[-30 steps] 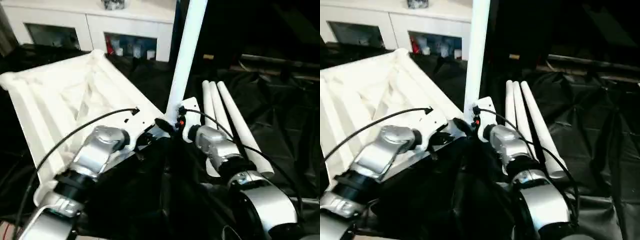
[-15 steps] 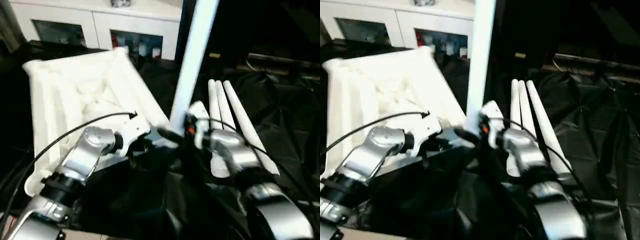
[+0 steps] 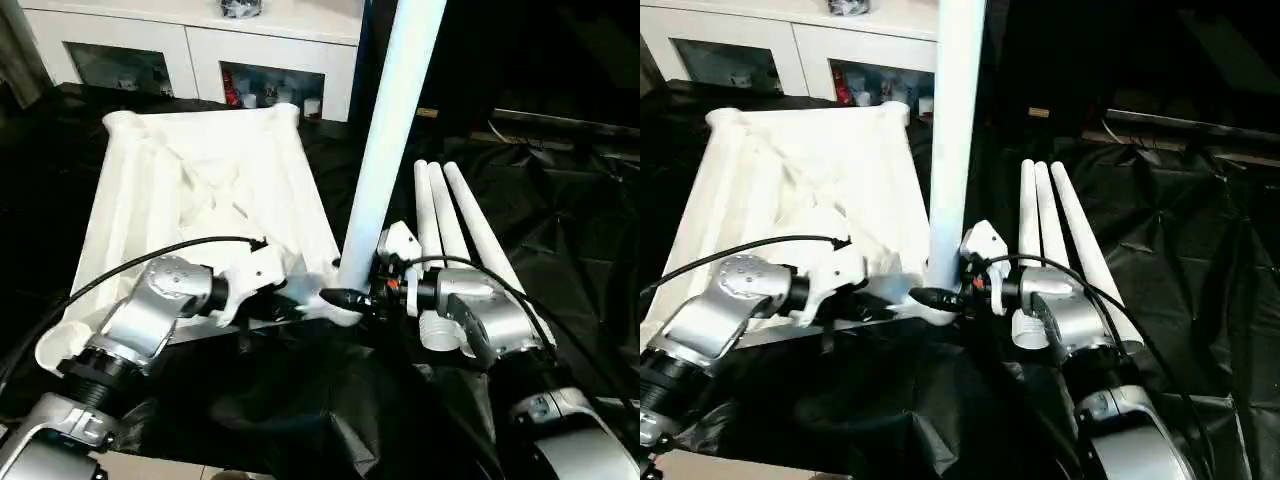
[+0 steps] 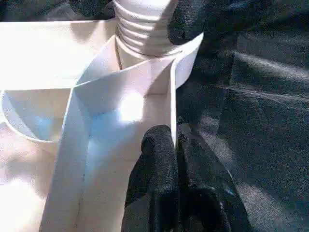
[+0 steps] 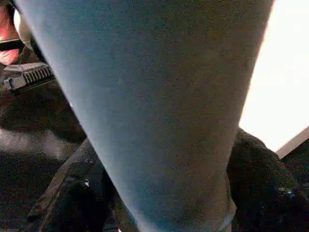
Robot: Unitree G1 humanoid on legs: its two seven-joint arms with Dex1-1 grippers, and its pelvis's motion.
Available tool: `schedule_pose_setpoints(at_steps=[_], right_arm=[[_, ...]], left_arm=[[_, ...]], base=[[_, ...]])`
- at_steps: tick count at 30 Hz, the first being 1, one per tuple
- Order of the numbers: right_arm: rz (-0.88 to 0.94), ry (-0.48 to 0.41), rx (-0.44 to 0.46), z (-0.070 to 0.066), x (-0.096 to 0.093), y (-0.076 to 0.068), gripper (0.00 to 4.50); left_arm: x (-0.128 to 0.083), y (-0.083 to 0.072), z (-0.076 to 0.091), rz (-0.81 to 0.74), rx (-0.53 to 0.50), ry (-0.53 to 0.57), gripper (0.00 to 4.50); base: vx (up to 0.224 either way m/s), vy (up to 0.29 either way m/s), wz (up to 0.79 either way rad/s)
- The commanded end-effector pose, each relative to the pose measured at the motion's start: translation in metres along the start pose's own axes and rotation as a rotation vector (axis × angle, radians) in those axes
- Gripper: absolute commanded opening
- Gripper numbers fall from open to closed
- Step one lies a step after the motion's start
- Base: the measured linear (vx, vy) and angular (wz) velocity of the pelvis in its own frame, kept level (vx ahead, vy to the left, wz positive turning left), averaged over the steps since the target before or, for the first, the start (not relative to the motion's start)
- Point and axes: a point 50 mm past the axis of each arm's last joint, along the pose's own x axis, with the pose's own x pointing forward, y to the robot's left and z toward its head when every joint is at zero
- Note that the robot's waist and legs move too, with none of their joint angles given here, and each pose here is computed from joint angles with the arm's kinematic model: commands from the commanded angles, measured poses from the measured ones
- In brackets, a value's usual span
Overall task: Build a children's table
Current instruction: Insert table leg to table base, then rotate leg to tighten
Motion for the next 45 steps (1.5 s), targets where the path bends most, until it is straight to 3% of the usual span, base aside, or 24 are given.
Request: schedule_pose_setpoints(at_steps=[1, 9, 14, 19, 20, 24, 31, 32, 36, 40, 43, 45], right_arm=[[0.032, 0.02, -0.005, -0.001, 0.001, 0.003, 2.81], [0.03, 0.002, 0.06, -0.009, 0.004, 0.008, 2.68], [-0.066, -0.015, 0.134, -0.017, 0.011, 0.004, 2.68], [-0.336, 0.003, 0.232, -0.025, 0.03, -0.009, 2.67], [-0.448, -0.002, 0.294, -0.026, 0.041, -0.013, 2.67], [-0.605, 0.0, 0.409, -0.022, 0.066, -0.012, 2.67], [-0.598, 0.029, 0.4, -0.016, 0.085, -0.004, 2.67], [-0.585, 0.023, 0.395, -0.014, 0.087, -0.004, 3.23], [-0.574, -0.004, 0.413, -0.011, 0.088, -0.005, 3.57], [-0.528, -0.014, 0.344, -0.004, 0.085, -0.008, 3.93], [-0.505, -0.024, 0.322, -0.001, 0.083, -0.01, 3.93], [-0.437, -0.035, 0.258, 0.003, 0.073, -0.013, 3.93]], left_arm=[[0.002, -0.002, -0.002, -0.02, 0.008, 0.008, 0.0], [0.002, -0.002, -0.005, -0.014, -0.02, -0.005, 0.0], [0.006, -0.001, -0.002, 0.005, -0.053, -0.043, 0.0], [0.016, 0.011, 0.007, 0.142, -0.117, -0.064, 0.0], [0.024, 0.018, 0.012, 0.24, -0.141, -0.057, 0.0], [0.045, 0.028, 0.021, 0.419, -0.237, -0.033, 0.0], [0.061, 0.023, 0.036, 0.418, -0.24, -0.049, 0.0], [0.061, 0.022, 0.036, 0.41, -0.23, -0.046, 0.0], [0.06, 0.022, 0.035, 0.41, -0.22, -0.041, 0.0], [0.054, 0.017, 0.032, 0.348, -0.174, -0.048, 0.0], [0.052, 0.015, 0.03, 0.324, -0.169, -0.046, 0.0], [0.045, 0.013, 0.026, 0.285, -0.153, -0.047, 0.0]], base=[[0.0, 0.0, 0.0], [0.0, 0.0, 0.0], [0.0, 0.0, 0.0], [0.0, 0.0, 0.0], [0.0, 0.0, 0.0], [0.0, 0.0, 0.0], [0.0, 0.0, 0.0], [0.0, 0.0, 0.0], [0.0, 0.0, 0.0], [0.0, 0.0, 0.0], [0.0, 0.0, 0.0], [0.0, 0.0, 0.0]])
